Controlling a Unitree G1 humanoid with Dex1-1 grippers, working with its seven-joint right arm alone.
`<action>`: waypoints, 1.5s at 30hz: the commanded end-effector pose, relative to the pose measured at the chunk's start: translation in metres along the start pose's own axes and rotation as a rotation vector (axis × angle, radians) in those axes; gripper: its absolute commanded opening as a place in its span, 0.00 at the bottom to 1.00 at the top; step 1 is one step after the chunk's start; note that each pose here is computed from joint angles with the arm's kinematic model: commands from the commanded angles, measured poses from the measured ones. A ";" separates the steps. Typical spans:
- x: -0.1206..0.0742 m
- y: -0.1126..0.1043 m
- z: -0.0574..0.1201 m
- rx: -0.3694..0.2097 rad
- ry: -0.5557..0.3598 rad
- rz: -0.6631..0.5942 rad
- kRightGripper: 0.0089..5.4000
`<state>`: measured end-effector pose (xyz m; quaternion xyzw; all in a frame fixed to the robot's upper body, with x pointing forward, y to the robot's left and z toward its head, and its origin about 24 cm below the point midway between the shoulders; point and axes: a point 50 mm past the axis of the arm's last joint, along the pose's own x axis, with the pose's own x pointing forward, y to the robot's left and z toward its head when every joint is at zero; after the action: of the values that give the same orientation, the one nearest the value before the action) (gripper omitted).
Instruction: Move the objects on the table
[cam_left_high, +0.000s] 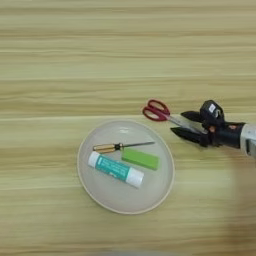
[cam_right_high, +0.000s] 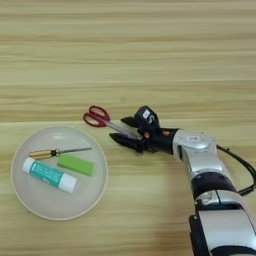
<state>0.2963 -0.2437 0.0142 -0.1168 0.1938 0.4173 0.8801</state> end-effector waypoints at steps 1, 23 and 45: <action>-0.006 -0.008 -0.001 -0.031 0.083 -0.036 0.51; -0.008 -0.005 -0.010 -0.026 0.126 -0.012 0.13; -0.012 -0.002 0.036 -0.141 -0.075 0.025 0.13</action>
<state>0.2857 -0.2344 0.0201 -0.1256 0.1799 0.4573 0.8618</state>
